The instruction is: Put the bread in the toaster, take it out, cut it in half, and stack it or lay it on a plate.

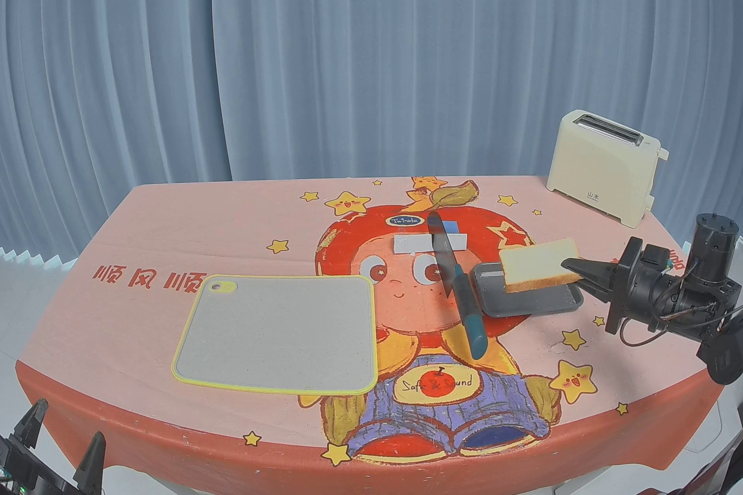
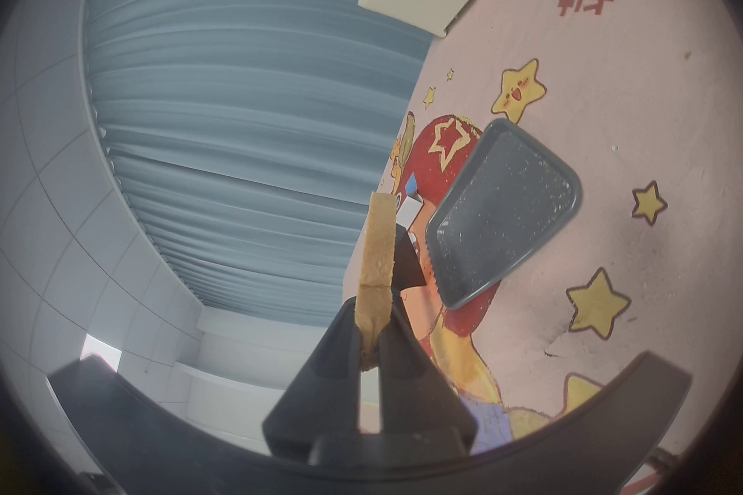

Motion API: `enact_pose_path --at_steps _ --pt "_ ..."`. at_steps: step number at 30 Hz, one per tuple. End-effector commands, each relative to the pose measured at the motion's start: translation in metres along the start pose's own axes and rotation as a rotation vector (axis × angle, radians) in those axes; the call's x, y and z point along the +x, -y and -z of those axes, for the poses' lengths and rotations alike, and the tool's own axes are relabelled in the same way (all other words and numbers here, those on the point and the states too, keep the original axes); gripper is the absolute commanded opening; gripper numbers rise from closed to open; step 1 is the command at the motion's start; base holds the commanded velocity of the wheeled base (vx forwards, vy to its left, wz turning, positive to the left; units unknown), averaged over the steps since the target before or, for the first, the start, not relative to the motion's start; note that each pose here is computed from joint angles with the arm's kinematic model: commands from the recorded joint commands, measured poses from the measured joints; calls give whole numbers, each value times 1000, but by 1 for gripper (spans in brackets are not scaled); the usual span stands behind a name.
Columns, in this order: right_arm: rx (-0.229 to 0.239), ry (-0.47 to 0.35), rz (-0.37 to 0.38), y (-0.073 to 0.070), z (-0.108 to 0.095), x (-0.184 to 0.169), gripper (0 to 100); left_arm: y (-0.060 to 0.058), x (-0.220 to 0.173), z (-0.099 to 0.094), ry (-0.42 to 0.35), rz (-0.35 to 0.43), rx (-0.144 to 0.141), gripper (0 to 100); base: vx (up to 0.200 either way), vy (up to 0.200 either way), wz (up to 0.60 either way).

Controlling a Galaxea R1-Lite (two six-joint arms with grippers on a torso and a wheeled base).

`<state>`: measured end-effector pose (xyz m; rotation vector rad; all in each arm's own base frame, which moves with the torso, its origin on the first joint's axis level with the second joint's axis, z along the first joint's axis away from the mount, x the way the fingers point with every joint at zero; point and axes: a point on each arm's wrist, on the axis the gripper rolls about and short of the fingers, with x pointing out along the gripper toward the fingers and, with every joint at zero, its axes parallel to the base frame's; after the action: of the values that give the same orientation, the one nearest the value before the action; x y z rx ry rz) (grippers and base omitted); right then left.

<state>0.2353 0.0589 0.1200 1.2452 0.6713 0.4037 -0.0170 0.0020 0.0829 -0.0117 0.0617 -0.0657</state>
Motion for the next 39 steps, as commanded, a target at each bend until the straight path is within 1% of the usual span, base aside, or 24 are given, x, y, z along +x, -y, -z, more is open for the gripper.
enact_pose_path --at_steps 1,2,3,4,7,8,10,11,13,14,17,19,22,24,27,28,29,31,32,33,35,37,38,39 --pt "-54 14 5 -3 7 3 0 0 1 5 -20 -1 0 100 0 0 0" --pt "-73 25 10 -3 8 3 0 0 1 5 -18 0 0 100 0 0 0" --pt "-73 25 10 -3 8 3 0 0 1 5 -18 0 0 100 0 0 0" --pt "-115 50 15 -5 11 4 0 0 1 5 -18 0 0 100 0 0 0" --pt "-171 75 12 -10 14 3 0 0 1 5 -18 0 0 100 0 0 0" --pt "-175 76 13 -10 15 3 0 0 1 5 -18 -1 -1 100 0 0 0" --pt "-224 75 6 -13 20 0 0 0 1 5 -18 0 0 100 0 0 0" --pt "-238 73 5 -12 22 -2 0 0 1 5 -18 0 0 100 0 0 0" --pt "-238 73 5 -12 22 -2 0 0 1 5 -18 0 0 100 0 0 0" --pt "-356 73 2 -13 26 -12 0 0 1 5 -18 0 0 100 0 0 0" --pt "-463 87 -17 -18 28 -19 0 0 1 5 -18 0 0 100 0 0 0" --pt "-506 95 -30 -21 28 -22 0 0 1 5 -18 0 0 100 0 0 0" --pt "-534 96 -42 -24 27 -21 0 0 1 5 -18 0 0 100 0 0 0" --pt "-575 96 -41 -24 26 -20 0 0 1 5 -18 -2 0 100 0 0 0" --pt "-679 102 -30 -24 22 -15 0 0 1 5 -18 0 0 100 0 0 0" --pt "-679 102 -30 -24 22 -15 0 0 1 5 -18 0 0 100 0 0 0" --pt "-758 102 -11 -21 19 -11 0 0 1 5 -18 0 0 100 0 0 0" --pt "-829 115 -5 -22 15 -9 0 0 1 5 -18 0 0 100 0 0 0" --pt "-856 120 0 -22 14 -8 0 0 1 5 -18 -1 -1 100 0 0 0" --pt "-865 120 8 -21 13 -7 0 0 1 5 -18 0 0 100 0 0 0" --pt "-907 106 43 -14 13 -2 0 0 1 5 -18 -1 -1 100 0 0 0" --pt "-975 118 73 -11 11 -1 0 0 1 5 -18 -1 -1 100 0 0 0" --pt "-985 122 78 -11 10 -1 0 0 1 5 -18 -1 -1 100 0 0 0" --pt "-1019 139 101 -9 7 -3 0 0 1 5 -18 -1 -1 100 0 0 0"
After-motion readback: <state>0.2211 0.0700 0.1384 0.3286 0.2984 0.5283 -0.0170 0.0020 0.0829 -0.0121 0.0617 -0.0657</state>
